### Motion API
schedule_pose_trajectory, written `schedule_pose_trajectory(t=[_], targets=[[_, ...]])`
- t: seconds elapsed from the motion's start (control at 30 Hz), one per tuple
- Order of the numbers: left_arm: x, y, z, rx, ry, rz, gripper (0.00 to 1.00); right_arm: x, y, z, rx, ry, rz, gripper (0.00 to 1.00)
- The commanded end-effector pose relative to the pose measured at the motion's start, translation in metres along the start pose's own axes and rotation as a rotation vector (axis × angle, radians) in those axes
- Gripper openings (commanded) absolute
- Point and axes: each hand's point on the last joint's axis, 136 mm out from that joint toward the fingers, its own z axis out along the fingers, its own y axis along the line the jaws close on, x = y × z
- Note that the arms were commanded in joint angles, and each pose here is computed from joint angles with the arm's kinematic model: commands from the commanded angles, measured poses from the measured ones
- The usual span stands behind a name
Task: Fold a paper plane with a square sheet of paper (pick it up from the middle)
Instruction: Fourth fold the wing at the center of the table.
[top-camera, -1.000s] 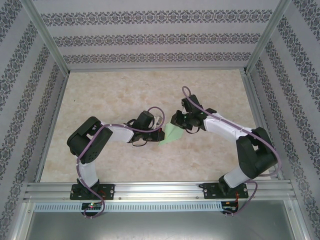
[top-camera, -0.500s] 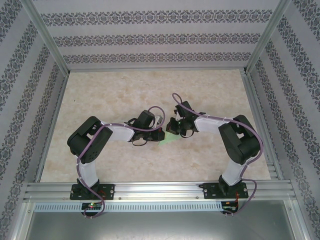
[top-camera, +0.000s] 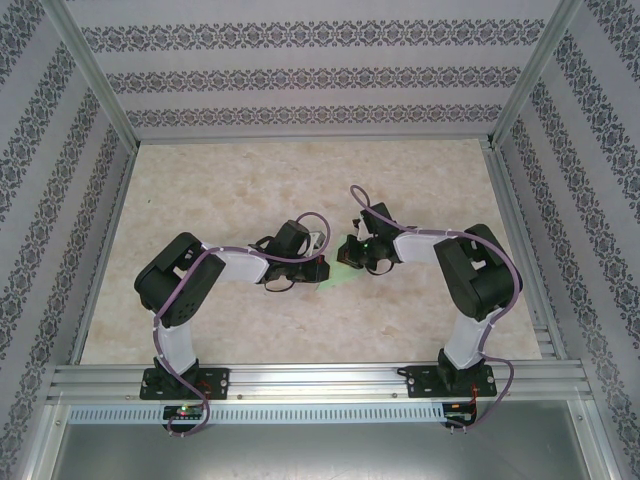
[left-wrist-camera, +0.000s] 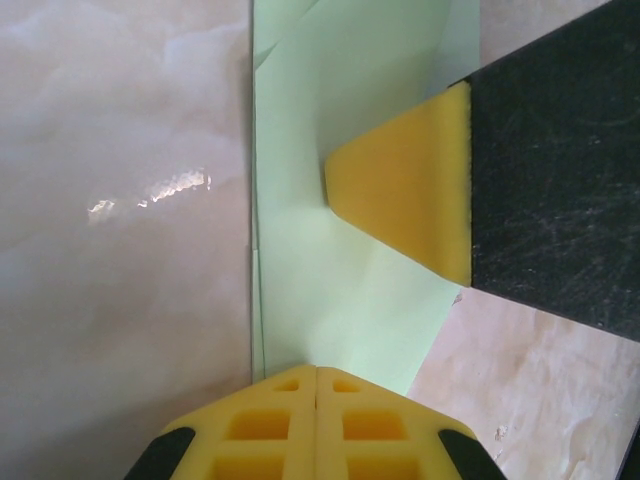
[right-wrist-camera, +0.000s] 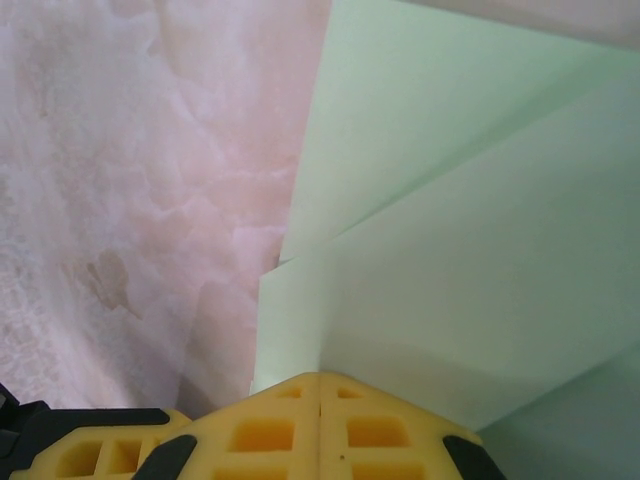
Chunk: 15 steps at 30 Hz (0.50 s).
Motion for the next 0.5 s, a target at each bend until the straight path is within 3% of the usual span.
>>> schedule_pose_trajectory(t=[0.0,0.27,0.47], targets=[[0.041,0.042,0.005,-0.146,0.12,-0.083,0.0,-0.01,-0.016,0.0,0.025,-0.037,-0.014,0.04],[0.042,0.043,0.006,-0.15,0.124,-0.083,0.0,-0.01,0.021,-0.023,-0.105,-0.079,-0.078,0.04],[0.042,0.042,0.006,-0.149,0.128,-0.079,0.0,0.017,0.025,-0.007,-0.125,-0.017,-0.074,0.03]])
